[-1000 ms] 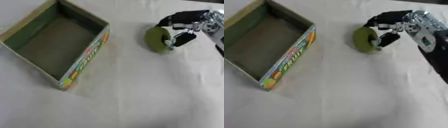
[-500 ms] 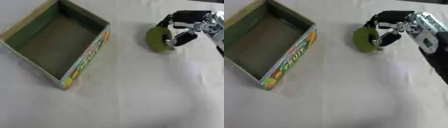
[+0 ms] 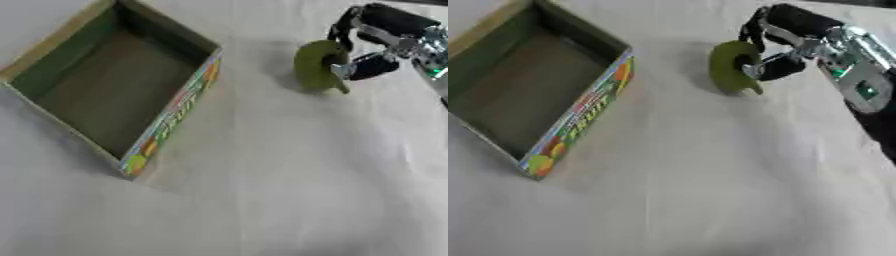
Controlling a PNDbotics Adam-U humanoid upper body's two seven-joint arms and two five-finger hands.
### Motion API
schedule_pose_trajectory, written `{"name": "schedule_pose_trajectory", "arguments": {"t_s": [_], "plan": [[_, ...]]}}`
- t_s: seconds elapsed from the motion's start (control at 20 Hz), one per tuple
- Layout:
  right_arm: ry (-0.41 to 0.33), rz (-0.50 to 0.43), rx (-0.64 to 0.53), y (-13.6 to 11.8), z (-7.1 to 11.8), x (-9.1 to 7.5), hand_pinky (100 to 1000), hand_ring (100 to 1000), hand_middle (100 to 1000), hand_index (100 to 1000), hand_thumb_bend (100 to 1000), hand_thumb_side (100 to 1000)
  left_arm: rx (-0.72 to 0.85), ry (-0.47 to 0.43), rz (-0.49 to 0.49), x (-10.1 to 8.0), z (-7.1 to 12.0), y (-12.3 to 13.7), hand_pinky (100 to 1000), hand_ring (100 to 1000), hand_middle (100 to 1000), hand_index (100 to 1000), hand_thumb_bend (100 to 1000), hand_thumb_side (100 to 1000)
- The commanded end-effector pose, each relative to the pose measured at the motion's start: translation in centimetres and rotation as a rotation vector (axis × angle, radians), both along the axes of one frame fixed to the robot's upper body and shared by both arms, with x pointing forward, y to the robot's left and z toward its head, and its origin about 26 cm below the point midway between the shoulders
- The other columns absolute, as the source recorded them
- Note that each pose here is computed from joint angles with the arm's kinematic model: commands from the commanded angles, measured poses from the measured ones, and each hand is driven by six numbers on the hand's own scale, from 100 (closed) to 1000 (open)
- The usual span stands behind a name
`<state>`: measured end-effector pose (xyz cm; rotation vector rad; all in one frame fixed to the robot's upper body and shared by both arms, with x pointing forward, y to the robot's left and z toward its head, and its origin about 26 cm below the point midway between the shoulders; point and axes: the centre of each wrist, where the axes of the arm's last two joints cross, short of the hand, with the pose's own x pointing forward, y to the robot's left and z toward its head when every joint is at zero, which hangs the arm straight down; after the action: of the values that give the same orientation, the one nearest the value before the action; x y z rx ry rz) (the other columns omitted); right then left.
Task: Pick up objects on the table and place them in the box.
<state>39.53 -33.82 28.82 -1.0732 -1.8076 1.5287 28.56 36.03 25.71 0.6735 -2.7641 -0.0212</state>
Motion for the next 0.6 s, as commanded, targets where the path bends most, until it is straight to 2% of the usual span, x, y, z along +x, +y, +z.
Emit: {"name": "schedule_pose_trajectory", "arguments": {"t_s": [0.05,0.1,0.6], "plan": [[-0.105,-0.001,0.001,-0.3,3.2,-1.6,705,471,292,411,100,366,0.033,-0.024,0.003,-0.5,1.0,0.1,591,661,617,734,100,569],[-0.124,0.005,0.004,-0.1,3.6,-1.9,704,470,290,411,100,233,0.034,-0.024,0.003,-0.5,1.0,0.1,591,660,616,732,100,569],[-0.301,0.135,-0.008,3.7,8.6,-4.3,689,475,295,415,100,226,0.041,-0.021,0.006,-0.5,1.0,0.1,593,660,616,728,100,568]]}}
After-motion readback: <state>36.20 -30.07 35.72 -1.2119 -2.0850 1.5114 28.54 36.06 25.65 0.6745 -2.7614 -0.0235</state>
